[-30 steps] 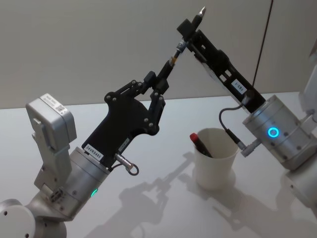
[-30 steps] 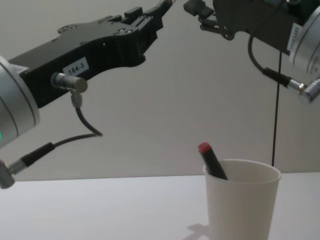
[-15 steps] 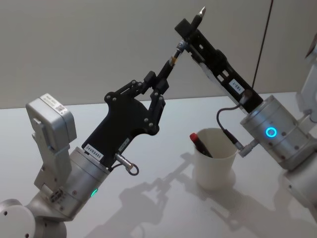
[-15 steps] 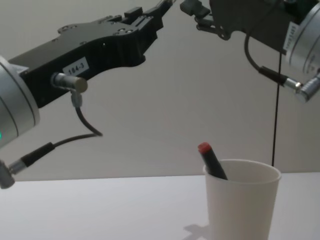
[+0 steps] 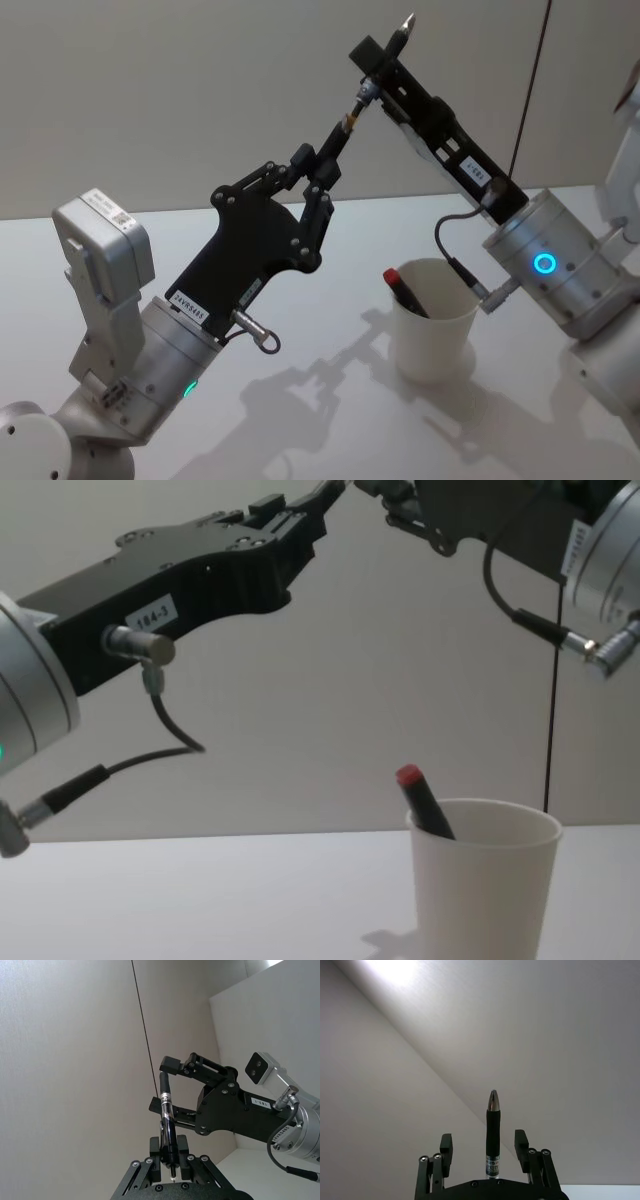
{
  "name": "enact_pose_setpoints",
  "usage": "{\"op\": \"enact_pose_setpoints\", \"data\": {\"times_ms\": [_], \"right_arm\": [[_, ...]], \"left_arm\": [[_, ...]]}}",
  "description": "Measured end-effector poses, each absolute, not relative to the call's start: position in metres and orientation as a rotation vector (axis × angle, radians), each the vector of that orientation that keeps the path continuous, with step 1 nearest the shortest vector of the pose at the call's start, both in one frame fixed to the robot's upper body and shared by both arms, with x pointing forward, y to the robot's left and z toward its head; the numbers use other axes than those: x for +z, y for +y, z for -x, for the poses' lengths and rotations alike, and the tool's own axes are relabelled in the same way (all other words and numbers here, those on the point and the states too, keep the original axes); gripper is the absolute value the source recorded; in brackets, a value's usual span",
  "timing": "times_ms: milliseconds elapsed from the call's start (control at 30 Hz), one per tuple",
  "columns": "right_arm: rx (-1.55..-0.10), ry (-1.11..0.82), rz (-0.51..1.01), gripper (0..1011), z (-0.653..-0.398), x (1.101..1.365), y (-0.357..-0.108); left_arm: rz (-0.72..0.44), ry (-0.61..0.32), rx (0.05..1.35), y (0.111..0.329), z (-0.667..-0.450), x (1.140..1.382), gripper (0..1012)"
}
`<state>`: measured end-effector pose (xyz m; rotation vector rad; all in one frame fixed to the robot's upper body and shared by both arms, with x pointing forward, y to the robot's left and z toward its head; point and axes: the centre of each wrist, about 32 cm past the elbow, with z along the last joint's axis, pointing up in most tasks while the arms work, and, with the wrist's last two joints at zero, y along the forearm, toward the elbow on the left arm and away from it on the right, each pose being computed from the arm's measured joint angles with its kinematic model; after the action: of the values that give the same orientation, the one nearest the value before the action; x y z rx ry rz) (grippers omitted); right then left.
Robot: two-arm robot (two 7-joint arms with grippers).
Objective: Place the pen into the pen holder.
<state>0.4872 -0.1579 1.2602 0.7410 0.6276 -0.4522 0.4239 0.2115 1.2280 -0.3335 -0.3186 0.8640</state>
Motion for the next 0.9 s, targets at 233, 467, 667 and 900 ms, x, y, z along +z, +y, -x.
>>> {"op": "enact_pose_setpoints", "data": {"times_ms": [233, 467, 667, 900], "right_arm": [[-0.451, 0.627, -0.741, 622, -0.4876, 1.2606, -0.1575], [-0.451, 0.627, -0.742, 387, -0.4878, 1.2606, -0.1573], [-0.451, 0.627, -0.741, 187, -0.4878, 1.2605, -0.1572], [-0.451, 0.627, -0.741, 130, -0.4880, 1.2607, -0.1572]], "left_arm": [[0.333, -0.319, 0.864, 0.2115, -0.4239, 1.2280, 195], [0.333, -0.319, 0.864, 0.2115, -0.4239, 1.2280, 195], [0.333, -0.319, 0.864, 0.2115, -0.4239, 1.2280, 195], [0.334, -0.319, 0.864, 0.2115, -0.4239, 1.2280, 195]]}}
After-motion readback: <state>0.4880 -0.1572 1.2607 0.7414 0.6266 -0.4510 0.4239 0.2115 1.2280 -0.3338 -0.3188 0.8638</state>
